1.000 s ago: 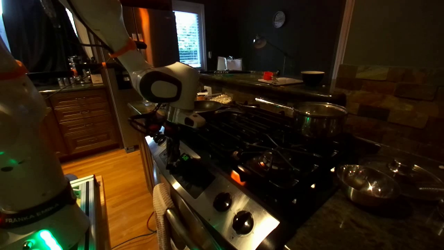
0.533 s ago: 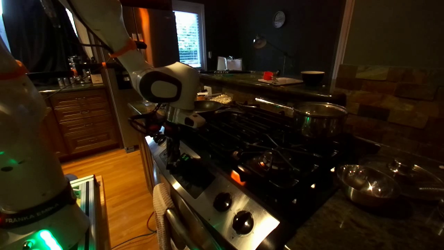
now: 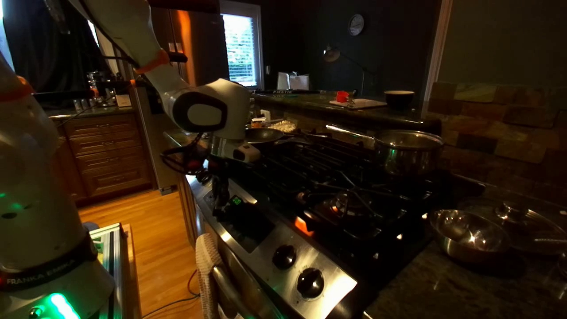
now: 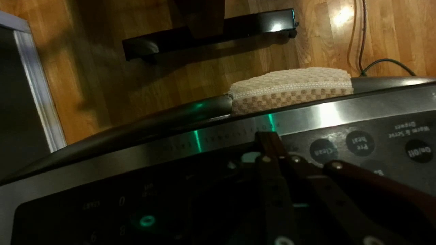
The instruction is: Press three buttons on the stove.
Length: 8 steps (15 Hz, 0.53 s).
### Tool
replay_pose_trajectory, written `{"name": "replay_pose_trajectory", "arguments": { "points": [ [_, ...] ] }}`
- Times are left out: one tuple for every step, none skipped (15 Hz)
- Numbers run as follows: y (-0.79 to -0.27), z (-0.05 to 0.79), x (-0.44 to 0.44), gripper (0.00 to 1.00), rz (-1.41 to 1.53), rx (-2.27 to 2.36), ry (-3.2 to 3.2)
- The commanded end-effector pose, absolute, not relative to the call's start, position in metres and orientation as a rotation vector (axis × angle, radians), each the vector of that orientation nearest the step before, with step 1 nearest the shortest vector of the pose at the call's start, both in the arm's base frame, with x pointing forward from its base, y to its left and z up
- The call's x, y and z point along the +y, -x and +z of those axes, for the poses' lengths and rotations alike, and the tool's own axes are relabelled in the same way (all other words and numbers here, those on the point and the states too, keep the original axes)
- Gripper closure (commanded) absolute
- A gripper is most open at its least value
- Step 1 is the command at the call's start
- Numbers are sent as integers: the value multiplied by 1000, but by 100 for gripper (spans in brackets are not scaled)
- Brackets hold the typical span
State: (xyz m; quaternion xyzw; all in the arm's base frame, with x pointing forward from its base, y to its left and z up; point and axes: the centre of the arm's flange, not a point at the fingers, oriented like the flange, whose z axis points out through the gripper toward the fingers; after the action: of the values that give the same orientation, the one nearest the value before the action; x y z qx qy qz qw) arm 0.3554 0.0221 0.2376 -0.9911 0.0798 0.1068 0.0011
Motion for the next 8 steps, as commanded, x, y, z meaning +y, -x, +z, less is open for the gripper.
{"name": "replay_pose_trajectory", "arguments": {
  "points": [
    [-366,215,34,100,184,250,3111],
    [-362,216,31,100,294,252,3103],
    [-358,218,28,100,352,243,3139],
    [-354,223,29,100,393,225,3140],
    [-349,231,29,100,411,213,3143],
    [-348,238,29,100,416,203,3137],
    [-344,247,30,100,432,184,3132],
    [-341,254,31,100,455,172,3140]
  ]
}}
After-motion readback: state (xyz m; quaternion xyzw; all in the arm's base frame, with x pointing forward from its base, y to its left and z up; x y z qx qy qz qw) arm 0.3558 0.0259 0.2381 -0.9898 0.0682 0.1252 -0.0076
